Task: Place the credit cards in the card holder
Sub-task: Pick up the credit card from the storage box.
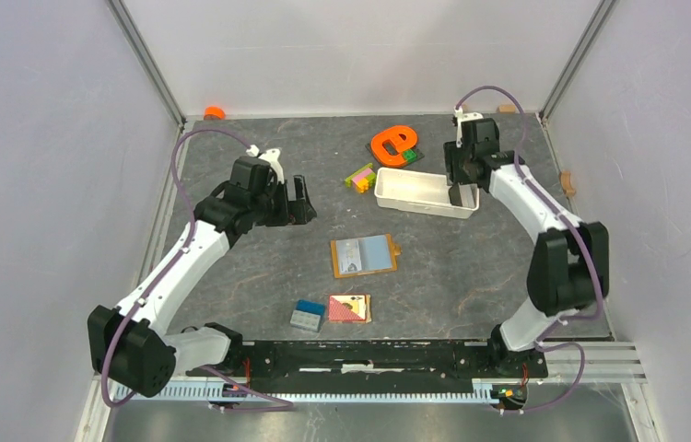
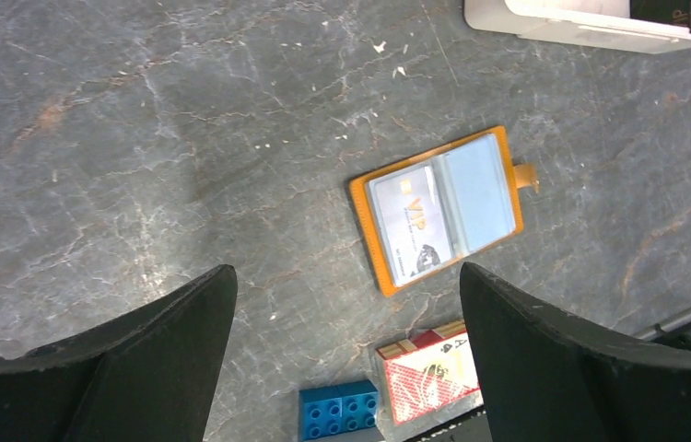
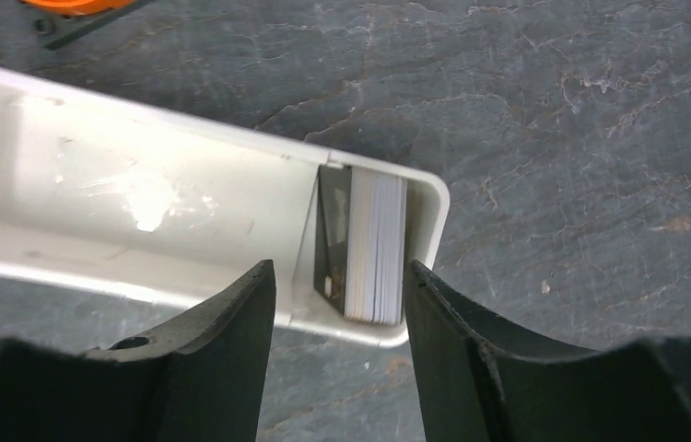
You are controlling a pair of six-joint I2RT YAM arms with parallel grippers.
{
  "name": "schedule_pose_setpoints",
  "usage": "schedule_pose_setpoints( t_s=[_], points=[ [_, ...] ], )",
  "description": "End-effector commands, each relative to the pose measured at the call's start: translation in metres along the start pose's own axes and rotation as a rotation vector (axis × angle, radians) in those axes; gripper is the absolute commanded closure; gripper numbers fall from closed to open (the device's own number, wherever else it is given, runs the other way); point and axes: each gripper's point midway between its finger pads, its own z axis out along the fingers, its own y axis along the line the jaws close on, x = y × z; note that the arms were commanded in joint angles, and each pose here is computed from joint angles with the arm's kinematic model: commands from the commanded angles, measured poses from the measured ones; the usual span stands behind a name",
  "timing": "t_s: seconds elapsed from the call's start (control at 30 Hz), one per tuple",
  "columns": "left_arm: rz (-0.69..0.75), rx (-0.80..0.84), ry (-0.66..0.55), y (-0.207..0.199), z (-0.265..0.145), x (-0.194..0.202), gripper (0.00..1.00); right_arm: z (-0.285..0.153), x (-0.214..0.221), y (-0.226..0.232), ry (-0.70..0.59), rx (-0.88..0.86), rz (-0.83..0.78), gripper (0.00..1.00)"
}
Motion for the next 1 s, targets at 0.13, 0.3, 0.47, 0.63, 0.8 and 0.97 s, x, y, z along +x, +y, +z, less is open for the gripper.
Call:
schedule_pose_setpoints(
  t_s=[0.13,0.3,0.47,0.63,0.8,0.97],
  points=[
    [0.039,-0.026,-0.023,0.016,-0.001,-0.006,0.03,0.032,0.005,-0.013,0.102,-0.035,-0.038,0.42],
    [0.035,-0.023,-0.010,0.017,0.001,-0.005,0.03,0.046,0.017,-0.016,0.150,-0.048,-0.027,0.42],
    [0.034,-0.030,-0.012,0.019,0.001,-0.005,0.03,0.054,0.024,-0.018,0.174,-0.037,-0.028,0.40],
    [0.033,-0.028,-0.009,0.019,0.002,-0.004,0.03,0.062,0.031,-0.024,0.200,-0.011,-0.057,0.40],
    [0.032,-0.029,-0.009,0.020,0.002,-0.004,0.02,0.070,0.039,-0.022,0.226,-0.015,-0.059,0.40],
    [0.033,-0.030,-0.008,0.020,0.002,-0.004,0.02,0.077,0.049,-0.017,0.256,-0.035,-0.061,0.39]
  ],
)
